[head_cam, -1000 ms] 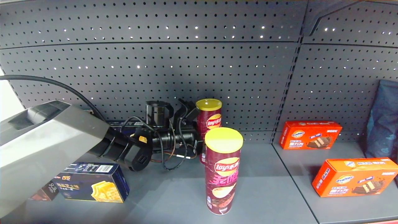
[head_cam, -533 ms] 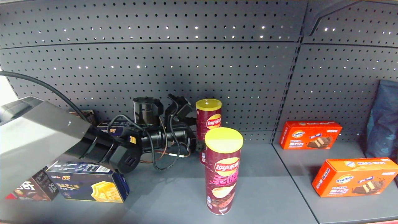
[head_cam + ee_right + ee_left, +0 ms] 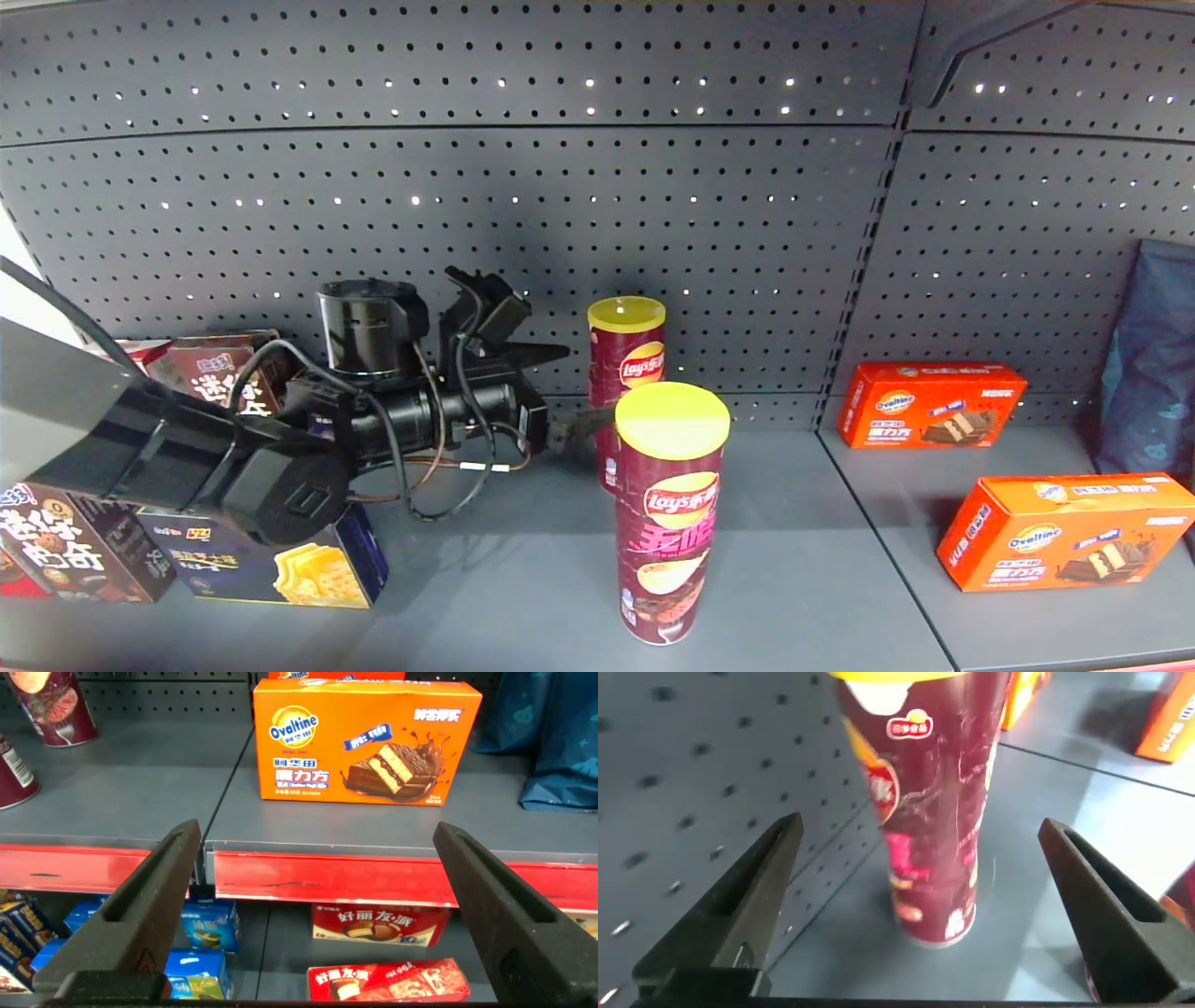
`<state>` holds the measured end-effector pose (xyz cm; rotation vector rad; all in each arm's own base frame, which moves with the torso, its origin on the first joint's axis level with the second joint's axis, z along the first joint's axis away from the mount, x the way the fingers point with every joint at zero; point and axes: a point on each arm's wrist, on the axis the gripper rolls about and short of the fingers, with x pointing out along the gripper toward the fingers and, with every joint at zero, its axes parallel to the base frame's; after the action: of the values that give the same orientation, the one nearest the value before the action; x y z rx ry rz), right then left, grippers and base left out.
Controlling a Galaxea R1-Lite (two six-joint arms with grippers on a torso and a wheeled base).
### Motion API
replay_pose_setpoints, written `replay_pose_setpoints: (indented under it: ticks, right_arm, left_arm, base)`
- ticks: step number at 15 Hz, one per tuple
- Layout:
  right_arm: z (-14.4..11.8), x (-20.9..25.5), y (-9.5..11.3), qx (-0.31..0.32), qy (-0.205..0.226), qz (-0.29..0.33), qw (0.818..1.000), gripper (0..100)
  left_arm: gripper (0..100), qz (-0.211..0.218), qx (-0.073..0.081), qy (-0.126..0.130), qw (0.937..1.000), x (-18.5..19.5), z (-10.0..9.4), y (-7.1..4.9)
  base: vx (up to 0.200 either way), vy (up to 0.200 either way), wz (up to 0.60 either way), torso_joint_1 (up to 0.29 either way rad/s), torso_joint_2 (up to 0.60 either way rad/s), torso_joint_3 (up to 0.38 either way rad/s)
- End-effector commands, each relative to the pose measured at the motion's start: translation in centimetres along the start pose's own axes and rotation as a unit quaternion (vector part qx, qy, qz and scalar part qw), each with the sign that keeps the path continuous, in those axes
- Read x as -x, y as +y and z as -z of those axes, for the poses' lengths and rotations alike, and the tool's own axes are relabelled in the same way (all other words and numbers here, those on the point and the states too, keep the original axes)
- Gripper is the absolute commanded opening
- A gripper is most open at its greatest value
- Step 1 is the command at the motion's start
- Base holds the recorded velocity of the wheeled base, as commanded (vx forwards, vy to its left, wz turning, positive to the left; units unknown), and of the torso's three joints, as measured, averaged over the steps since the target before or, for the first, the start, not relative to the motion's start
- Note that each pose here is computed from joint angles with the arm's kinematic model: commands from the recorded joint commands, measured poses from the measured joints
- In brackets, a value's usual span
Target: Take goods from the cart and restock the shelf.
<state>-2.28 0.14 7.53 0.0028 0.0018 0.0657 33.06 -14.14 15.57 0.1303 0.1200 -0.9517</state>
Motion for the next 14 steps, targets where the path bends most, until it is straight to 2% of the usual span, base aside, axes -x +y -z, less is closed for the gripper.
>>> replay_pose_setpoints:
  ticks: [1,5,6,7,8,9,10,14]
  right_arm:
    - [0.0,0.0,0.0,0.0,0.0,0.0,1.0,100]
    - [0.0,0.0,0.0,0.0,0.0,0.0,1.0,100]
    - [0.0,0.0,0.0,0.0,0.0,-0.001,1.0,100]
    - [0.0,0.0,0.0,0.0,0.0,0.0,1.0,100]
    - [0.0,0.0,0.0,0.0,0.0,-0.001,1.0,100]
    - [0.0,0.0,0.0,0.0,0.0,-0.001,1.0,100]
    - [0.0,0.0,0.0,0.0,0.0,0.0,1.0,100]
    - [0.0,0.0,0.0,0.0,0.0,-0.001,1.0,100]
  left_arm:
    - [100,-0.018,-0.008,-0.011,0.9998,1.9,-1.2,-0.4]
    - [100,-0.043,0.001,0.002,0.9991,3.7,-0.7,-0.7]
    - [100,-0.061,0.004,0.011,0.9981,3.9,-0.3,-0.7]
    - [100,-0.091,0.0,0.02,0.9956,4.0,-0.1,-0.6]
    - [100,-0.104,-0.007,0.024,0.9943,3.9,-0.1,-0.5]
    - [100,-0.129,-0.03,0.037,0.9905,3.9,0.1,-0.5]
    - [100,-0.133,-0.071,0.06,0.9868,3.3,0.9,-0.7]
    - [100,-0.108,-0.066,0.074,0.9892,1.7,2.0,-1.5]
  base:
    - [0.0,0.0,0.0,0.0,0.0,0.0]
    - [0.0,0.0,0.0,0.0,0.0,0.0]
    - [0.0,0.0,0.0,0.0,0.0,0.0]
    - [0.0,0.0,0.0,0.0,0.0,0.0]
    - [0.0,0.0,0.0,0.0,0.0,0.0]
    - [0.0,0.0,0.0,0.0,0.0,0.0]
    - [0.0,0.0,0.0,0.0,0.0,0.0]
    - [0.0,0.0,0.0,0.0,0.0,0.0]
